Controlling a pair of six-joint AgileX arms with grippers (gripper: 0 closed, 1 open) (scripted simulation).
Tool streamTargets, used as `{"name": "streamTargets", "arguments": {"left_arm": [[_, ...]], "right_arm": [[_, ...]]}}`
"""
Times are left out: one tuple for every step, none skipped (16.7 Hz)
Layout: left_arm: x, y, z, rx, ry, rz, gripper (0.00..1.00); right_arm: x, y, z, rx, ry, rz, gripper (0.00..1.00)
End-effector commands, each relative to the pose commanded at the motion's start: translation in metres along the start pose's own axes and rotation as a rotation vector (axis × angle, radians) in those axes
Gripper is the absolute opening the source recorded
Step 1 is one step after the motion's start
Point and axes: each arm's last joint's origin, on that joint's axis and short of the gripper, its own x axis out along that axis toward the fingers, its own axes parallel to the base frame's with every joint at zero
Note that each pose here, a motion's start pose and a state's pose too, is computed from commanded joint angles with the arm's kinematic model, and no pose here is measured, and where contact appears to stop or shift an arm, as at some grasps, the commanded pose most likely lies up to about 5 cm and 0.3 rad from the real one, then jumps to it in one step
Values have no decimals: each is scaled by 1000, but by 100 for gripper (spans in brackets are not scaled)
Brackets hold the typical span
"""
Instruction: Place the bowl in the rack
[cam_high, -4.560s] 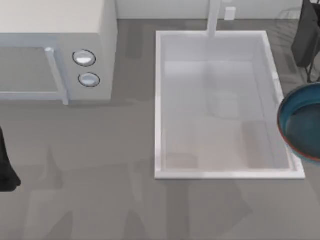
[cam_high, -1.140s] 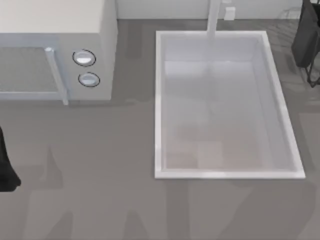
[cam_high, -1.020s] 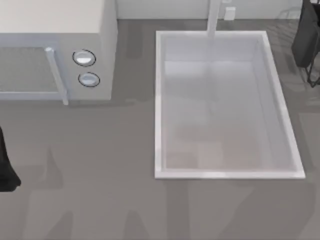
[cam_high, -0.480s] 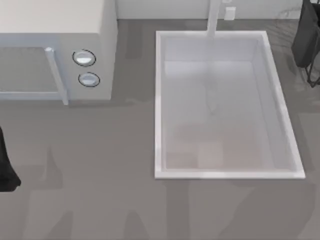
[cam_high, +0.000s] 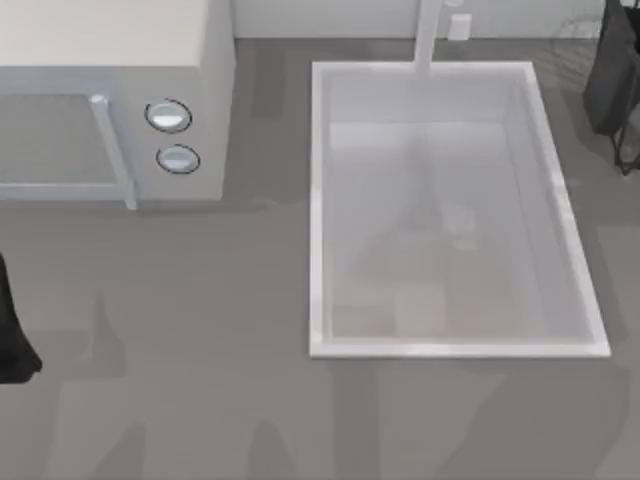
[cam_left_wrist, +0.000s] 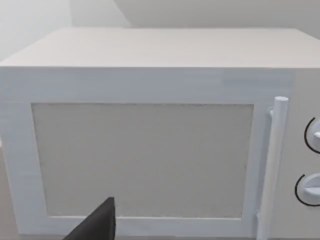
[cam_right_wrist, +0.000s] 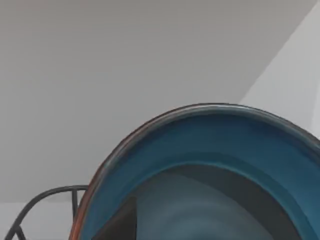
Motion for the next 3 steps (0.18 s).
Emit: {"name": "streamTargets", "arguments": {"left_arm": [[0,0,0,0,0,0,100],[0,0,0,0,0,0,100],[0,0,0,0,0,0,100]], "right_arm": [[0,0,0,0,0,0,100],[0,0,0,0,0,0,100],[0,0,0,0,0,0,100]]}}
